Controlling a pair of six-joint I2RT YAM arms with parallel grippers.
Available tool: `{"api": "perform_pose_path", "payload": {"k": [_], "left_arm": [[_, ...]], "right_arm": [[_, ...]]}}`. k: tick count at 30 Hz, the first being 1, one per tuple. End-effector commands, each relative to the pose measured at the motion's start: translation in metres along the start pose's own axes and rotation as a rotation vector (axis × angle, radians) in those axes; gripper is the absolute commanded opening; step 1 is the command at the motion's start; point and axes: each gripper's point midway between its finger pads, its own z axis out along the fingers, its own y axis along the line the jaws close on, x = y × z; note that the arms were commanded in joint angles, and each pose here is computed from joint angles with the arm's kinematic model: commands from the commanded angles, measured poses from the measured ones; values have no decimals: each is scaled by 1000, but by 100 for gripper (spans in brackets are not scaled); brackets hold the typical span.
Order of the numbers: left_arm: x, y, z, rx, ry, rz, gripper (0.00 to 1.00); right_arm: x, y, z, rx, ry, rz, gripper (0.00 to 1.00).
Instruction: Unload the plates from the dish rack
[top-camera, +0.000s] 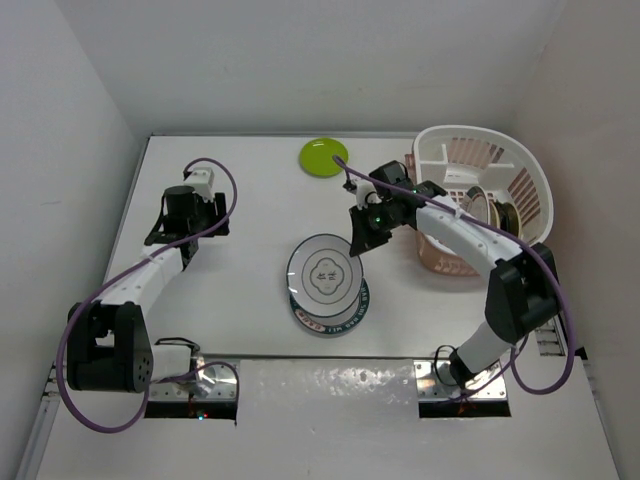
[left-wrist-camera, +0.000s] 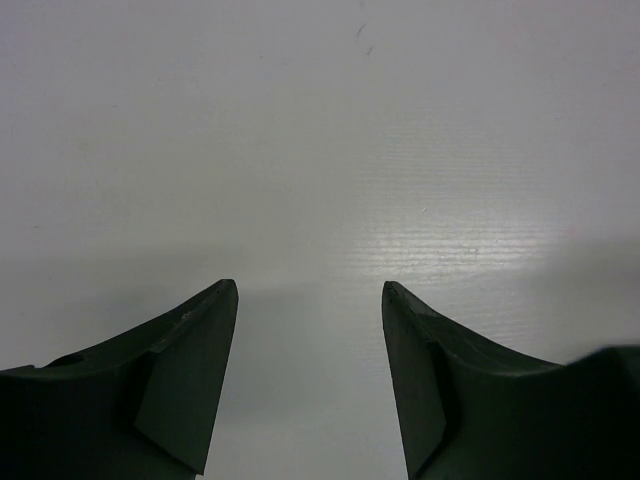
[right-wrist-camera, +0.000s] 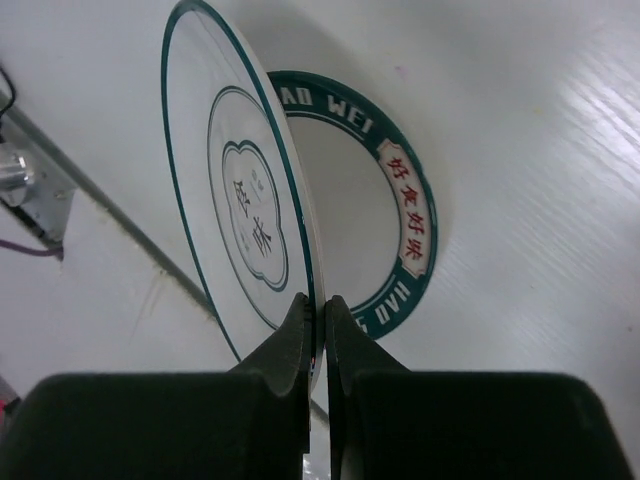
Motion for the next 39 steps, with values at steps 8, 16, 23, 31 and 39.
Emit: {"api": "perform_pose_path", "payload": {"k": [8,16,23,31,39], "left_arm": [[-13,-4,-1,14,-47,16,57],[-14,-4,-1,14,-47,18,57],[-15,-4,-1,15,-50,18,57],[-13,-4,-1,14,-47,16,57],[-11,-3,-3,9,-47,13,57]], "right_arm": [[13,14,23,-175,28,-73,0],[26,6,30,-161,91,-89,0],[33,-11,38,-85,114,-104,0],[16,-25,52,-36,87,-115,0],[13,-40,58,32,77,-118,0]]}}
